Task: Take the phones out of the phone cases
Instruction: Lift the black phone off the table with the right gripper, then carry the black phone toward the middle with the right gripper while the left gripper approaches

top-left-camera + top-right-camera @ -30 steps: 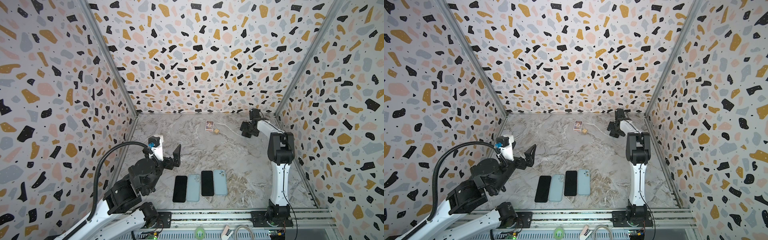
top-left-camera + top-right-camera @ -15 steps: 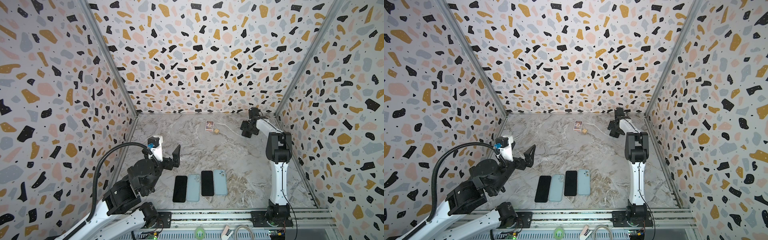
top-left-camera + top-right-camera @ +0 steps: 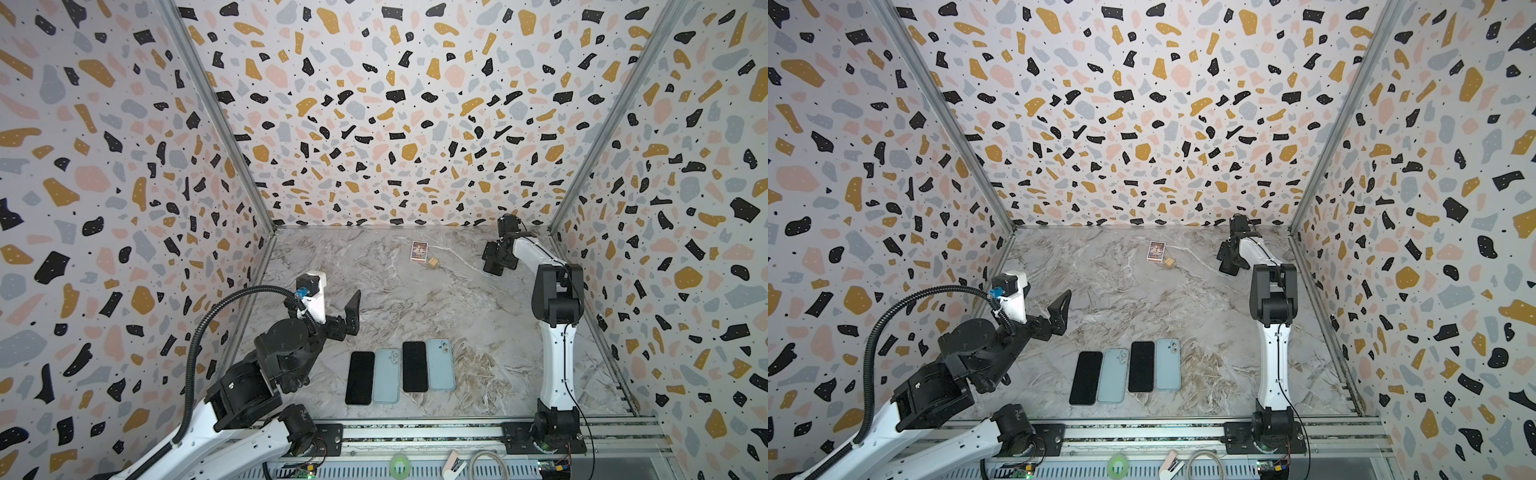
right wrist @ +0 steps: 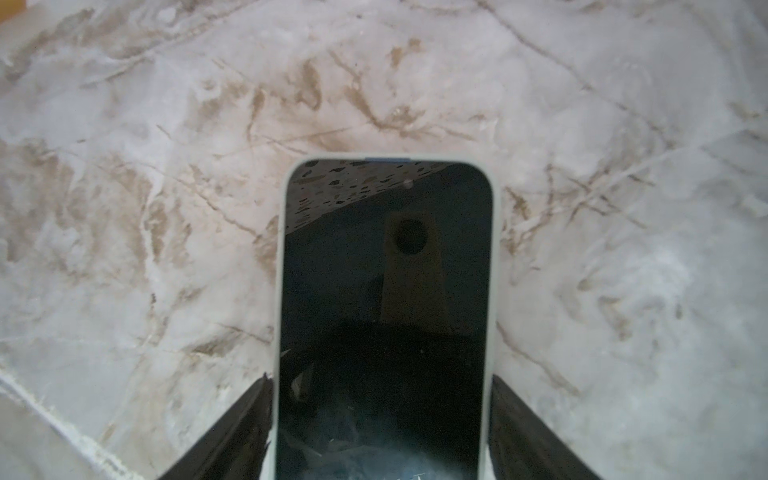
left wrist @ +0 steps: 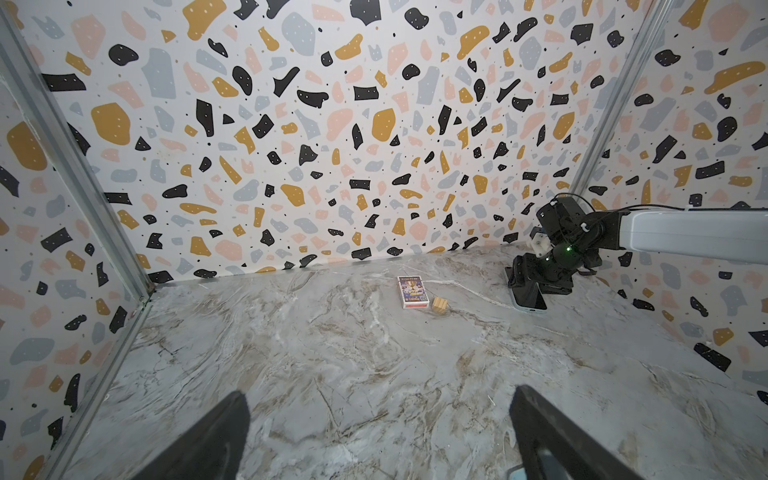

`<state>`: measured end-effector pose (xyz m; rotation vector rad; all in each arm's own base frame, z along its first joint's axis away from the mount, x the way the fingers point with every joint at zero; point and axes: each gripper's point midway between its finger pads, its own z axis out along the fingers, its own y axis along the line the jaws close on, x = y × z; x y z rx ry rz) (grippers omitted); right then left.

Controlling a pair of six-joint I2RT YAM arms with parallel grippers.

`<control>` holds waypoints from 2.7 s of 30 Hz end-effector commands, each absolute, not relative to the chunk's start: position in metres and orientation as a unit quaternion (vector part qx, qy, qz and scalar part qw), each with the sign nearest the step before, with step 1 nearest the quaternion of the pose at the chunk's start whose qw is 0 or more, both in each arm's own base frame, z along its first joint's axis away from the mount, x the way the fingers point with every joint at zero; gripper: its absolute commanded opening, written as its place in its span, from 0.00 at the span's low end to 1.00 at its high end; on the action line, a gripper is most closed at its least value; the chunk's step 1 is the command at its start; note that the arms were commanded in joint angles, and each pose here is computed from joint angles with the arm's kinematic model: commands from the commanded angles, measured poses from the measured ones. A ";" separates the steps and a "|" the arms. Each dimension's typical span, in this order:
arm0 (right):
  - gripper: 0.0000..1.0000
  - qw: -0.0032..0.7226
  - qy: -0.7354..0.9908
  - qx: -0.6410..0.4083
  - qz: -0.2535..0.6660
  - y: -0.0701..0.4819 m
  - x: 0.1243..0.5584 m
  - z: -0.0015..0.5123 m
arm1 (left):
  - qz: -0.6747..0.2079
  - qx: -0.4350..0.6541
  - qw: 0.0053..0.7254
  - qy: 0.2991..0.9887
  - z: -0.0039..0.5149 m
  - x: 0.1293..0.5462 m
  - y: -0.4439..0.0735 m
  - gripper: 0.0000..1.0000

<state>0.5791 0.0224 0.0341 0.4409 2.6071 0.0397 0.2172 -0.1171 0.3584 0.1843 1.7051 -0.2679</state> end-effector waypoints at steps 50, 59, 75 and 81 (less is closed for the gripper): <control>0.56 0.218 0.966 0.137 -0.023 0.007 0.535 0.031 | -0.147 0.032 0.616 0.773 0.330 0.227 -0.129 1.00; 0.49 0.248 0.962 0.118 -0.008 0.021 0.508 0.055 | -0.205 -0.005 0.589 0.781 0.311 0.241 -0.160 1.00; 0.44 0.279 0.958 0.058 0.016 0.065 0.461 0.078 | -0.360 -0.048 0.478 0.800 0.259 0.302 -0.225 1.00; 0.43 0.294 0.955 0.028 0.030 0.086 0.445 0.091 | -0.428 -0.052 0.425 0.796 0.240 0.324 -0.262 1.00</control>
